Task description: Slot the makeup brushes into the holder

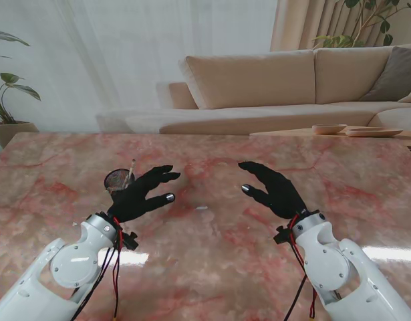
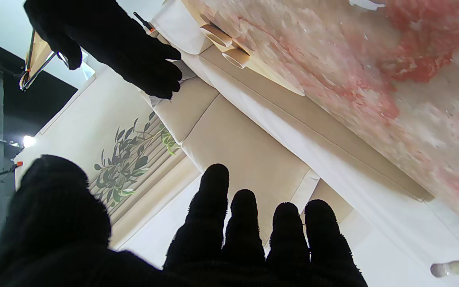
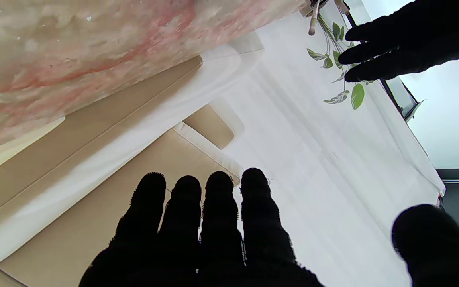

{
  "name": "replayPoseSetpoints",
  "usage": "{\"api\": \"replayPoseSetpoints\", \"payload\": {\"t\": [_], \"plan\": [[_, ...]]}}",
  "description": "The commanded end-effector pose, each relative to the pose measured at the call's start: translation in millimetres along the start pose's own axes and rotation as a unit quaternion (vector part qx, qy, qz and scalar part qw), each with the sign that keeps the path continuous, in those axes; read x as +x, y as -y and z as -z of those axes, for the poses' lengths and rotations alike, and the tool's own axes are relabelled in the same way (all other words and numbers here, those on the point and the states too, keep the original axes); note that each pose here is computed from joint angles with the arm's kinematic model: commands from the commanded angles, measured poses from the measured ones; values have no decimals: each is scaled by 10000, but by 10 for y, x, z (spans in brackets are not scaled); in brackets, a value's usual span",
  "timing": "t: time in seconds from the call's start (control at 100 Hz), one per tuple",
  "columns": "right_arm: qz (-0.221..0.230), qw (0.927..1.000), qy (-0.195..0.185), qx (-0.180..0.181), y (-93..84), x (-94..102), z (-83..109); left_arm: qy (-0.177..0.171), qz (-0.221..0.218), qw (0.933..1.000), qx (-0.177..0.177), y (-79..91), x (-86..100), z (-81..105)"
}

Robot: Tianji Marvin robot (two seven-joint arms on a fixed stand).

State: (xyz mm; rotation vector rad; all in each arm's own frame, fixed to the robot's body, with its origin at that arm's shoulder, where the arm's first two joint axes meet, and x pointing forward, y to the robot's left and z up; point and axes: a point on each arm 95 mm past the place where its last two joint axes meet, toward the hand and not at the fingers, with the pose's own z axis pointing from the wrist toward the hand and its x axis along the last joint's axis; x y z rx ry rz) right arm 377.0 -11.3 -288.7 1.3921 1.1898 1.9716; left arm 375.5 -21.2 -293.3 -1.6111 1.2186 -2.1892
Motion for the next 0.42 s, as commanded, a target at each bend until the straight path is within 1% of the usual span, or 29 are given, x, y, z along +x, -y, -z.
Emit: {"api": "replayPoseSetpoints", "payload": {"t": [0.0, 0.41], "plan": [[39, 9998, 109, 167, 106, -39, 49, 48, 113, 9999, -74, -66, -12, 4], [60, 9998, 101, 149, 85, -26, 77, 22, 144, 9999, -87, -50, 8, -6]]}}
